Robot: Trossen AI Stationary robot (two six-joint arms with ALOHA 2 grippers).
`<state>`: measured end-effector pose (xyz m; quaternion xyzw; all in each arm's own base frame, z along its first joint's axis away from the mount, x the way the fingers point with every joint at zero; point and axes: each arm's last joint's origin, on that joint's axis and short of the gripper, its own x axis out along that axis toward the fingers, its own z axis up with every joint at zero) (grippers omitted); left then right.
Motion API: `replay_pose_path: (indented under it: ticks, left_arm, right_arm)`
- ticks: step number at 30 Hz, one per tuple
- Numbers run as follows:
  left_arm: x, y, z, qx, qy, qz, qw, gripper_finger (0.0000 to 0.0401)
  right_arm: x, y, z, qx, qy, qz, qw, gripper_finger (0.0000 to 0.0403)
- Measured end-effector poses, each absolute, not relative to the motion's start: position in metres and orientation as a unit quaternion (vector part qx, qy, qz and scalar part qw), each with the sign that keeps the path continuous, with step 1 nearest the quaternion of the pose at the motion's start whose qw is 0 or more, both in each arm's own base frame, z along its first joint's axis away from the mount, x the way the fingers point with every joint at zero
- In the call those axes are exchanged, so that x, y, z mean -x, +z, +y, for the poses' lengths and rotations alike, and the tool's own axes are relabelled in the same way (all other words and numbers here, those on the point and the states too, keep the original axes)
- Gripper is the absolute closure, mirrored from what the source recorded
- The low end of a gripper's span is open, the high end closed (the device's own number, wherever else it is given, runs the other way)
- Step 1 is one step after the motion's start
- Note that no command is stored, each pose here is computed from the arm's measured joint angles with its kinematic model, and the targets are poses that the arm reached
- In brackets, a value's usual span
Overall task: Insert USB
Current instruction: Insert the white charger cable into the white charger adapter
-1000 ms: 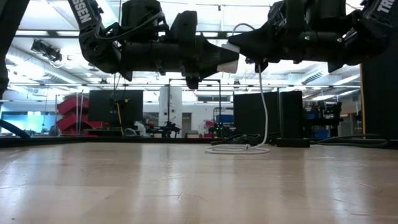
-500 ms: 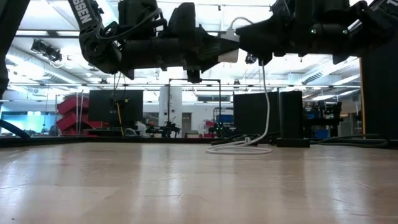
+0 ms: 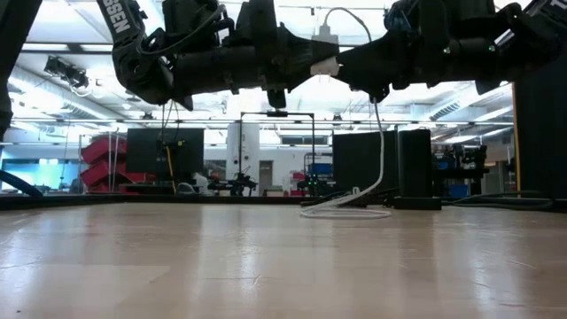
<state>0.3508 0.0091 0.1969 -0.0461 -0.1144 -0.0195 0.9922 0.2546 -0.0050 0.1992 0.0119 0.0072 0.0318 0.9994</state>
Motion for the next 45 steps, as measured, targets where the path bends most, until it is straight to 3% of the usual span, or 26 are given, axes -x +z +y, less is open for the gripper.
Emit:
replay_pose_path:
  ticks: [12,33,45]
  left_arm:
    - [-0.355,0.199,0.007,0.037,-0.023,-0.11,0.993,0.0331]
    - [-0.385,0.188,0.006,0.035,-0.033,-0.106,0.993,0.0331]
    - [-0.386,0.183,0.007,0.034,-0.064,-0.074,0.995,0.0331]
  right_arm:
    - [-0.255,0.2,-0.005,-0.014,0.026,0.0,1.0,0.0249]
    - [-0.254,0.193,-0.005,0.007,0.022,0.033,0.999,0.0323]
    - [-0.254,0.192,-0.005,0.008,0.03,0.036,0.999,0.0263]
